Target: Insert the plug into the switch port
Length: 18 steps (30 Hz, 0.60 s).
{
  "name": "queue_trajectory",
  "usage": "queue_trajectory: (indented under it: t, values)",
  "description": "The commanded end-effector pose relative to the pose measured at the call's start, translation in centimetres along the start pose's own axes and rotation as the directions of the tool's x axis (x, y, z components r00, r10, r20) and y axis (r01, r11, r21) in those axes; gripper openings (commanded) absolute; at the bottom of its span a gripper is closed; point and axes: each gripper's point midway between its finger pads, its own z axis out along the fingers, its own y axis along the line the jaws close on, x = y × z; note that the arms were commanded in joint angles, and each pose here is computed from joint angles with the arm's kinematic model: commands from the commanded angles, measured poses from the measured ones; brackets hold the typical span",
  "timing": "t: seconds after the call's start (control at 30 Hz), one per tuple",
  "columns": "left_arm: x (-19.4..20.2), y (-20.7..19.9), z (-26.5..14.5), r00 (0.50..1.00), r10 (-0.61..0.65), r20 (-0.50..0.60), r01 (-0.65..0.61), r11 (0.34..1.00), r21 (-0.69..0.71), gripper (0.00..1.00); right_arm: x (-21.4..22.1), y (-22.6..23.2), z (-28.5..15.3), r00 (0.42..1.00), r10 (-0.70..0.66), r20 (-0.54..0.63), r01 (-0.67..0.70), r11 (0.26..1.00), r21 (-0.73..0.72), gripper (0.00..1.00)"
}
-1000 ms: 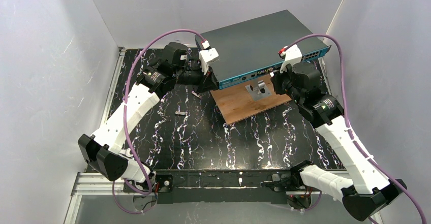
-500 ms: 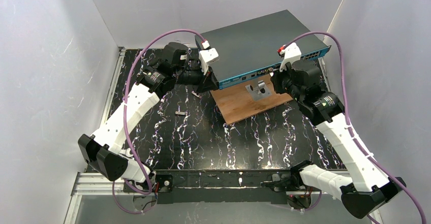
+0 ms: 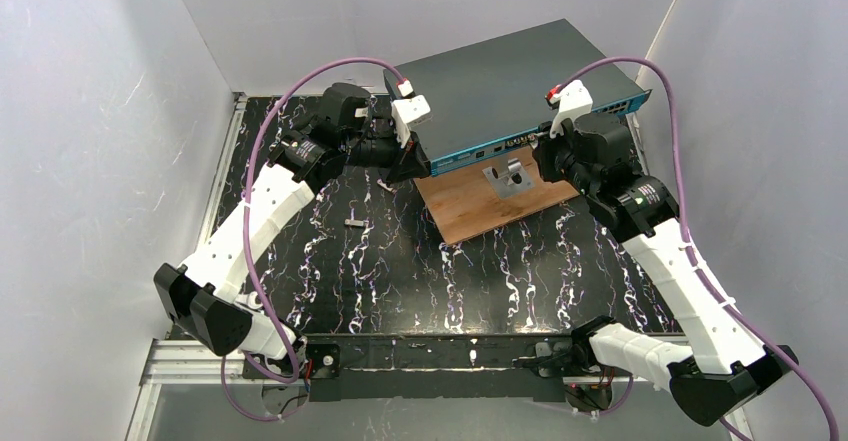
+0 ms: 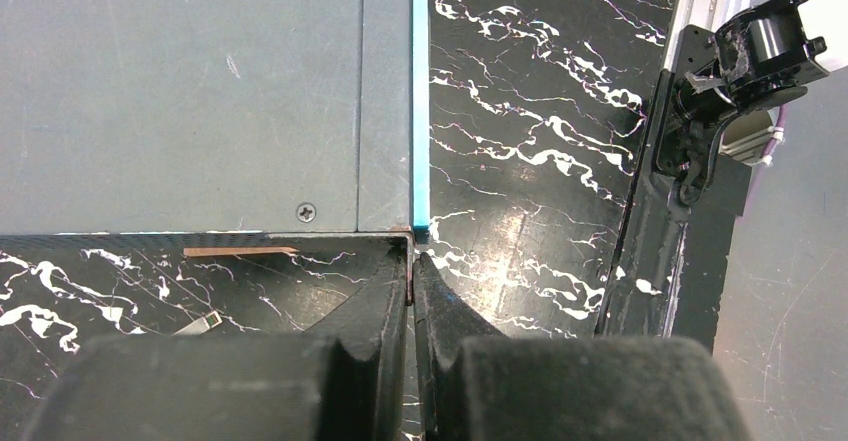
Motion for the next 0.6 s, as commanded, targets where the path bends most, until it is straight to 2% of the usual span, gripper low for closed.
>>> queue_trajectory:
  t: [0.0, 0.57]
  values:
    - [-0.38, -1.42, -0.33, 1.000, 0.009, -0.002, -0.009, 0.998, 0.065, 0.00, -4.72, 0.37, 0.07, 0.988, 0.012, 0.152, -0.008, 1.000, -0.026, 0.01]
    - [-0.45, -1.35, -0.38, 1.000, 0.012, -0.008, -0.012, 0.998, 0.063, 0.00, -5.51, 0.41, 0.14, 0.982, -0.018, 0.189, 0.024, 0.999, -0.030, 0.01]
